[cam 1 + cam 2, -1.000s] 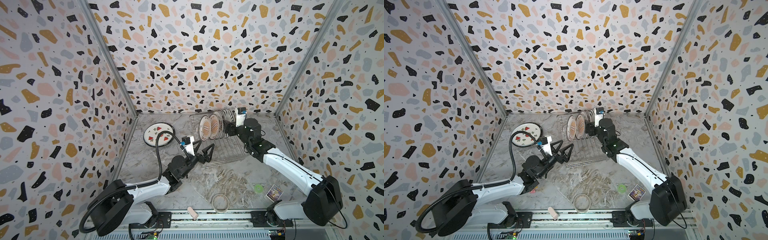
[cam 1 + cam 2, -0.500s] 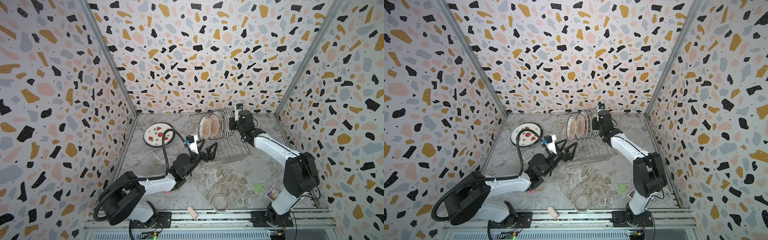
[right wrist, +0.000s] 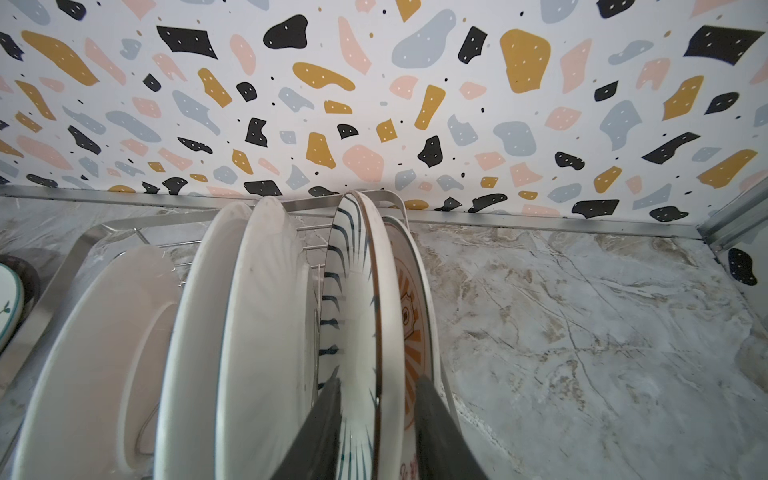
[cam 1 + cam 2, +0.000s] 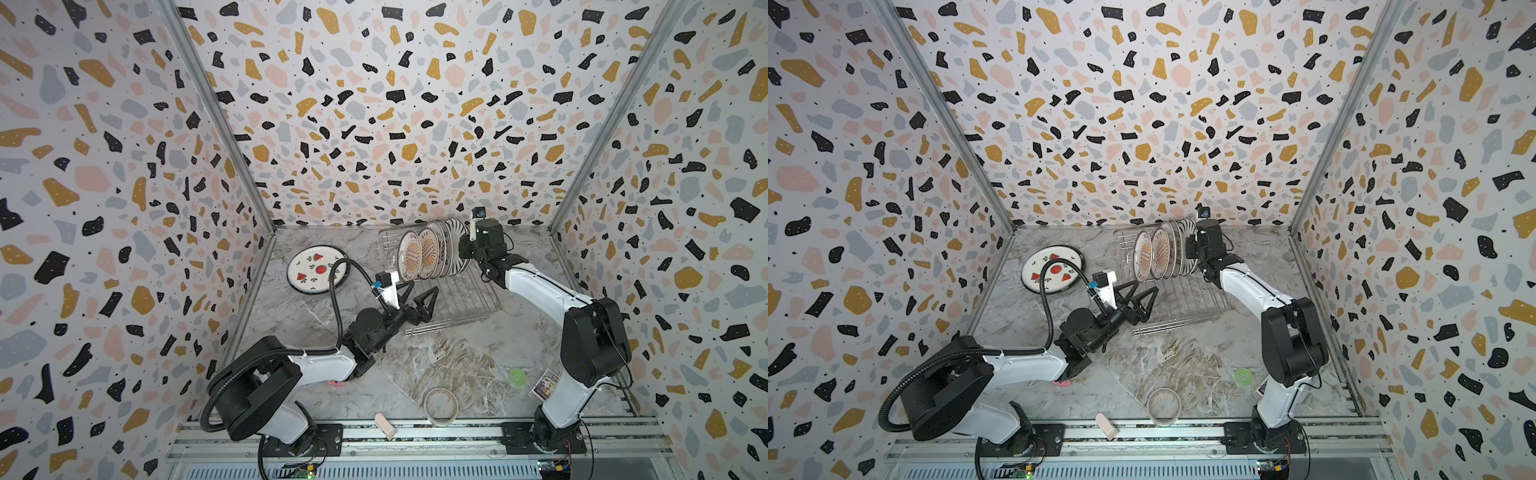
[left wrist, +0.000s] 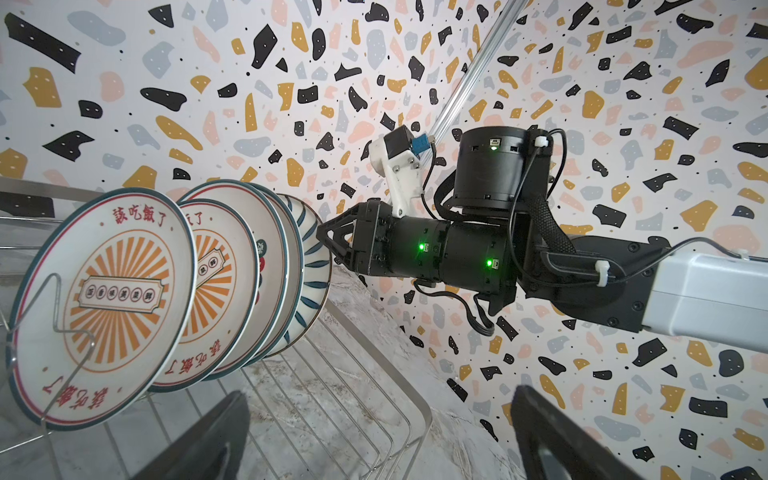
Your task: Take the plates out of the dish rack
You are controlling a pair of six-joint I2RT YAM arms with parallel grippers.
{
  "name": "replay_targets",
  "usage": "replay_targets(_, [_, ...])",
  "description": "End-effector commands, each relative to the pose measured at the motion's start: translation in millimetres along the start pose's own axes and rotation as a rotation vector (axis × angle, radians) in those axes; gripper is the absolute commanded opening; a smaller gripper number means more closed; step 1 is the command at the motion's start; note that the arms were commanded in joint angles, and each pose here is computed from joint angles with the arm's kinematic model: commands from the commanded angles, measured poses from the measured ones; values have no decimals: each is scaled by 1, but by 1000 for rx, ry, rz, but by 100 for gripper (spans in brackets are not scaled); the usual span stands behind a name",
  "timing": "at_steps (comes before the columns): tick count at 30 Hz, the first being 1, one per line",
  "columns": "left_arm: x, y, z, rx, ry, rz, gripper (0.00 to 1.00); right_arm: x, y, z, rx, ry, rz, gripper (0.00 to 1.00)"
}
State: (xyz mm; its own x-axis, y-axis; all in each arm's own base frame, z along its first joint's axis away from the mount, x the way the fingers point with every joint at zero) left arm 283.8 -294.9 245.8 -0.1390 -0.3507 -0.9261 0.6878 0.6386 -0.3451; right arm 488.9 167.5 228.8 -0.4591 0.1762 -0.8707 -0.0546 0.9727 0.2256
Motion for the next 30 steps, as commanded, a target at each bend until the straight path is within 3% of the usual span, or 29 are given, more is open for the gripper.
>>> replay_targets(1, [-23,-10,4,27,-81,2,100,-14,4,1,-9,-21,-1,31])
replay_targets(30, [-22,-3,-6,-6,-91,-19,100,24,13,38,36,57,-46,25])
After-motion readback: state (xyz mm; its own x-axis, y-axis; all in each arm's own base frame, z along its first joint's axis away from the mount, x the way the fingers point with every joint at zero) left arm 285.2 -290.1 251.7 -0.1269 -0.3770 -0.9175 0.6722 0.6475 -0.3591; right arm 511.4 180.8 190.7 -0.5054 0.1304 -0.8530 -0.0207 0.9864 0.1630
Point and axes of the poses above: each gripper's point midway between its finger pads, its own z axis out along the fingers, its own y axis along the line the jaws close on, x = y × z, the point moved 2 cm from there along -z, back along the fingers, and after that the axes turned 12 degrees about z, right-handed, at the moved point
